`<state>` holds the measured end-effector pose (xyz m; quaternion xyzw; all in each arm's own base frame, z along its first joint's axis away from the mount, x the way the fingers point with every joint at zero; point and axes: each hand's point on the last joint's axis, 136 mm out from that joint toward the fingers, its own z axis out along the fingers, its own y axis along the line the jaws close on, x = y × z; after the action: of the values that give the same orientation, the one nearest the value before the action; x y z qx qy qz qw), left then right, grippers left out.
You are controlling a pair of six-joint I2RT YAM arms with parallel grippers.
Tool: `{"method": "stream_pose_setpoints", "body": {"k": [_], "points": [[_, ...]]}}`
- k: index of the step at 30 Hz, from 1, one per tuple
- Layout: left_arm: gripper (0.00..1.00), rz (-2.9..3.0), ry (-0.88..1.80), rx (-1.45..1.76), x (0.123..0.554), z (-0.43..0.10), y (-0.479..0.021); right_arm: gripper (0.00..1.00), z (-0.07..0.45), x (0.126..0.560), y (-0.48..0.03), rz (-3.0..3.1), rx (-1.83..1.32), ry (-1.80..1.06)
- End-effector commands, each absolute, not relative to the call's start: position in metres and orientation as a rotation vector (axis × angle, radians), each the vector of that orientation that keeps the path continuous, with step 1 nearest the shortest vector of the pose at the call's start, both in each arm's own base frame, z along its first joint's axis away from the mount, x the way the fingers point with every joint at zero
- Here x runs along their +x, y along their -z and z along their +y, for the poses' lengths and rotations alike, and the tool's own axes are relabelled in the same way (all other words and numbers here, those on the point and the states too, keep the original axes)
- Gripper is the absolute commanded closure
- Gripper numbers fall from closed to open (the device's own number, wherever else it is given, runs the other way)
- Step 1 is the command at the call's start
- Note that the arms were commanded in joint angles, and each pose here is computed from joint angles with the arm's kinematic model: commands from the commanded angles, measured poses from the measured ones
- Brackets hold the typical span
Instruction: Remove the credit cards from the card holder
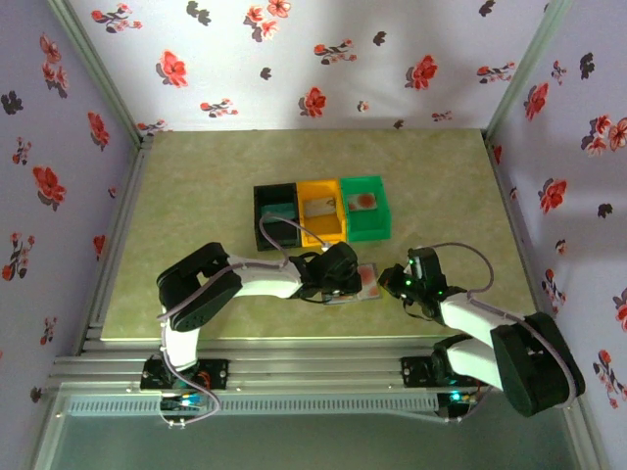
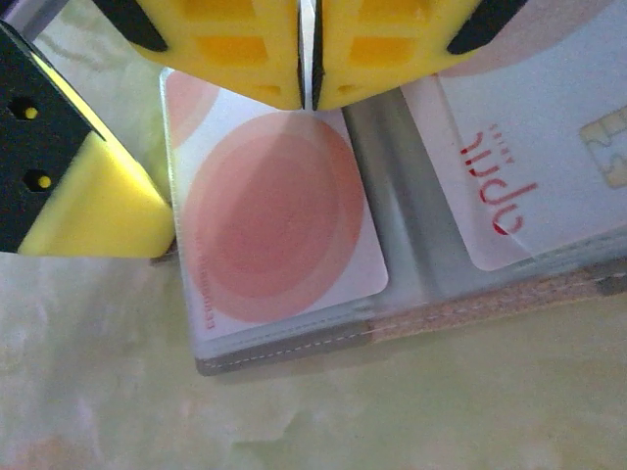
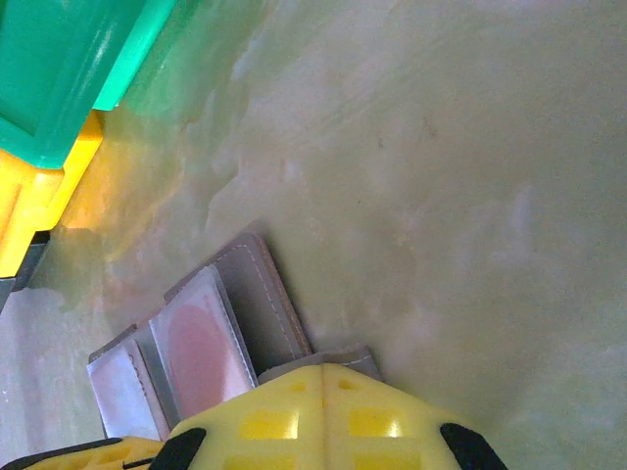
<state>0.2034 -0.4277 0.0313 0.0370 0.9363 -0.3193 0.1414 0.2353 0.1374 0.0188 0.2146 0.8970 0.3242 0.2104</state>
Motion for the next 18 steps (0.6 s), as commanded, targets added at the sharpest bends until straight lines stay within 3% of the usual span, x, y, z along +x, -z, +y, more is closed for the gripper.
{"method": "stream_pose_setpoints", "body": {"k": [1,18], "points": [[0.85,2.764,0.862,0.057,0.199,-0.416,-0.016,1.0,0.127,0.206,0.01,2.642,0.661,-0.801],[0.81,2.824,0.581,0.023,0.205,-0.387,-0.002,1.0,0.127,0.204,0.009,2.637,0.662,-0.805]]}}
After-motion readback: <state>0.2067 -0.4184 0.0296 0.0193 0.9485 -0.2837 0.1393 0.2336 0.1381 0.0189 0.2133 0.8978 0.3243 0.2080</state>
